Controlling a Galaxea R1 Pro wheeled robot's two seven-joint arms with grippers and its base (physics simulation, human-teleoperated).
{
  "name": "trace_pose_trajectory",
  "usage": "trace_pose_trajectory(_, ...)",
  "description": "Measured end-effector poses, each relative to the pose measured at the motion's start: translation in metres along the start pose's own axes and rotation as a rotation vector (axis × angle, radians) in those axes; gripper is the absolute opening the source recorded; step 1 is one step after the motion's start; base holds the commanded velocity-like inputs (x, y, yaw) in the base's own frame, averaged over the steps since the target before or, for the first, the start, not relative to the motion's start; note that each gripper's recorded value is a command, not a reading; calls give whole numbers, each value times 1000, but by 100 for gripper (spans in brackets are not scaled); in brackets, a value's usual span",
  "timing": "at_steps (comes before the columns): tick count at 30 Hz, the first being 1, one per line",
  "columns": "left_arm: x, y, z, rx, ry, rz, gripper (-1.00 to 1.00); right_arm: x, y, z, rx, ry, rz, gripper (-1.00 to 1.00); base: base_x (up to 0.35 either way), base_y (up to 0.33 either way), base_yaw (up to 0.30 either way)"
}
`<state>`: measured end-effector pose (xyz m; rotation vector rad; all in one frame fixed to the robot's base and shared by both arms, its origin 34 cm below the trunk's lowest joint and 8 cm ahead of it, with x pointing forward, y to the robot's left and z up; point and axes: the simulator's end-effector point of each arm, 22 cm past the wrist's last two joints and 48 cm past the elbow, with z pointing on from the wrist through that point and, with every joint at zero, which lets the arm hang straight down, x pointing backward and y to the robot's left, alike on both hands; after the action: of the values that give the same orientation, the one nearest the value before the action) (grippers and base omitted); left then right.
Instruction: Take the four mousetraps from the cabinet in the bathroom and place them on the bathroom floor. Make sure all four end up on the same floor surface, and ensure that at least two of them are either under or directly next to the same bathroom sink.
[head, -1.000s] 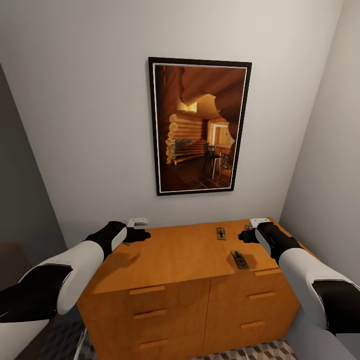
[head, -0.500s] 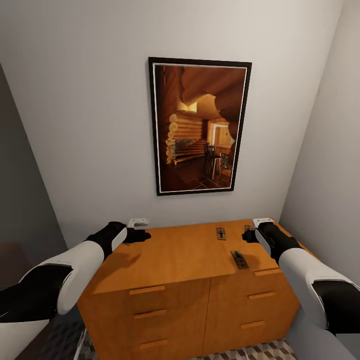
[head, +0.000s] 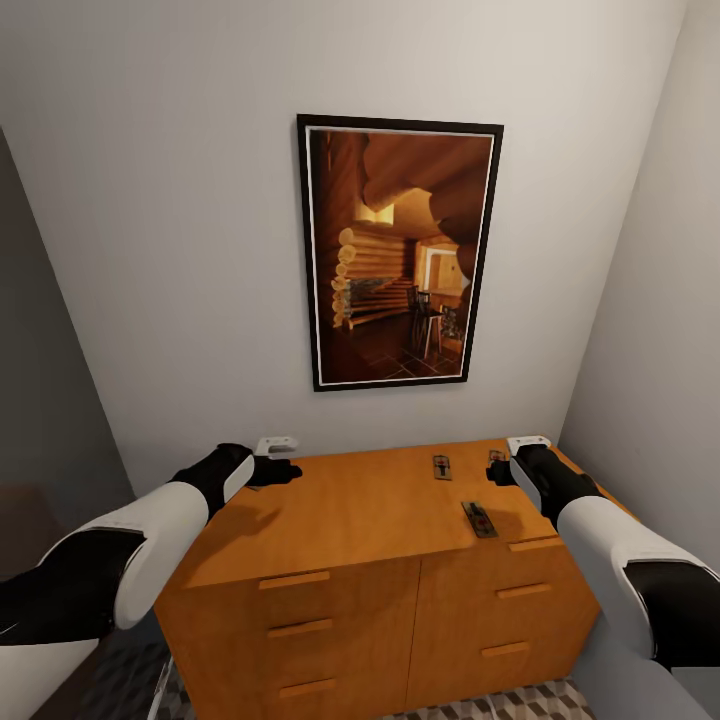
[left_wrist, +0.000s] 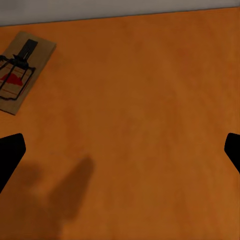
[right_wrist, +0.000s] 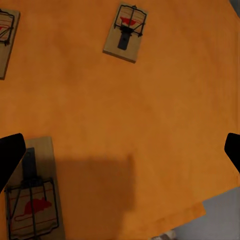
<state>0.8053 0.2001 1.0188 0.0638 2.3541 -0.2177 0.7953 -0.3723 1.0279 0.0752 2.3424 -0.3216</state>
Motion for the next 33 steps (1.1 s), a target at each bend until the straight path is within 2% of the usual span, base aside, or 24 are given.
trace_pose_trajectory(23,3,0,1,0,7,-1,100,1,1,0,-17,6,-5,100,0,0,0)
trace_pose_trajectory(27,4,0,1,0,7,-1,100,9,7,0,-46,43,-8,100,0,0,0)
trace_pose_trajectory(33,4,0,1,0,8,-1,100,20,24,-4,-127,101,-10,100,0,0,0)
